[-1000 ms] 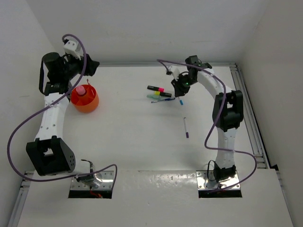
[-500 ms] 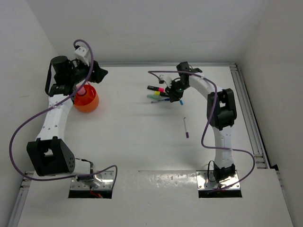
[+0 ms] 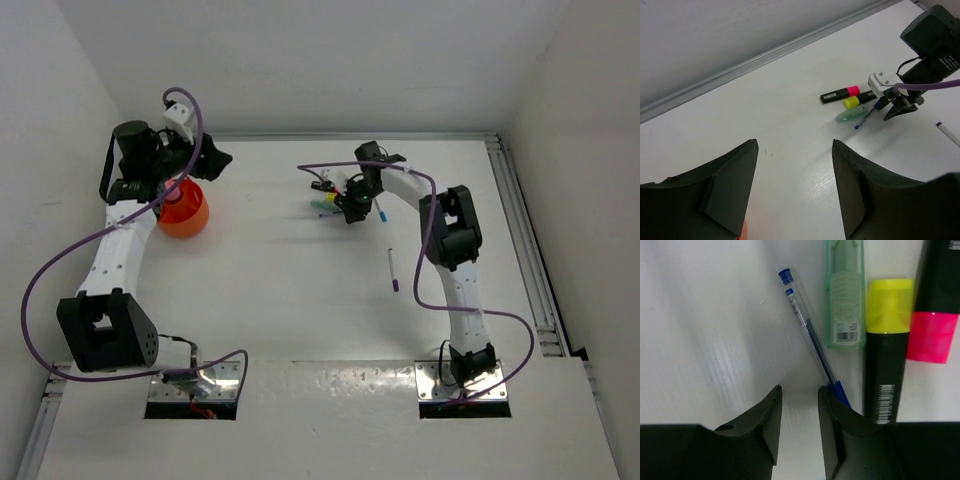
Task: Sort the stationery into containers
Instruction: Pick up the pen from the center of the board.
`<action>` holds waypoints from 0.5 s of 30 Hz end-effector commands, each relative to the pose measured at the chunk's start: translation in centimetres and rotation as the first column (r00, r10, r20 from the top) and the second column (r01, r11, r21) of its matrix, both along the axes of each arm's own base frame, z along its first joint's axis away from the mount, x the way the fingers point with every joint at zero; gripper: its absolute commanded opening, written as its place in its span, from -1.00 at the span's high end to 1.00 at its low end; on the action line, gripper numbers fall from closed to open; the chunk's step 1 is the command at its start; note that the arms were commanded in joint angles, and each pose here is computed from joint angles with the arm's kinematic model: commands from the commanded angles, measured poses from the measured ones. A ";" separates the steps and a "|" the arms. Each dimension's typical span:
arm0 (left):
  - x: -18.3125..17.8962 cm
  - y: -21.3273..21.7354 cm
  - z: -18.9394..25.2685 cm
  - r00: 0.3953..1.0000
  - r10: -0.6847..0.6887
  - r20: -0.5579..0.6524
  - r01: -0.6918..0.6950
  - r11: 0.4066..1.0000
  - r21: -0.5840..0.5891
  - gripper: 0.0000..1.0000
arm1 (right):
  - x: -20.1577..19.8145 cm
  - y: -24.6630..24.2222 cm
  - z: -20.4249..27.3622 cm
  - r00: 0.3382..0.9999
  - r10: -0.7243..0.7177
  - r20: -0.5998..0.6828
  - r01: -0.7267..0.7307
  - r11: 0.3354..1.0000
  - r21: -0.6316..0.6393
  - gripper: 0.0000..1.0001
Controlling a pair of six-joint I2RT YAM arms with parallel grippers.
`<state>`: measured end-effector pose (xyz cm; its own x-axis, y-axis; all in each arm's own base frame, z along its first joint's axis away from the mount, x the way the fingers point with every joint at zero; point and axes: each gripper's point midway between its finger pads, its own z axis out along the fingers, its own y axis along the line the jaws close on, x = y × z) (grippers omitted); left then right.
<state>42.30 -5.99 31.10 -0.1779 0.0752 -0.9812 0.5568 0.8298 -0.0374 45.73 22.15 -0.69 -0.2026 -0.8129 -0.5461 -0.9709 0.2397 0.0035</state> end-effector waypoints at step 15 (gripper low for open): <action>-0.1 -0.2 -0.6 1.000 -0.030 0.006 0.030 0.999 0.030 -0.34 | 0.0 0.9 1.6 0.995 0.077 0.064 -0.079 0.996 0.033 0.42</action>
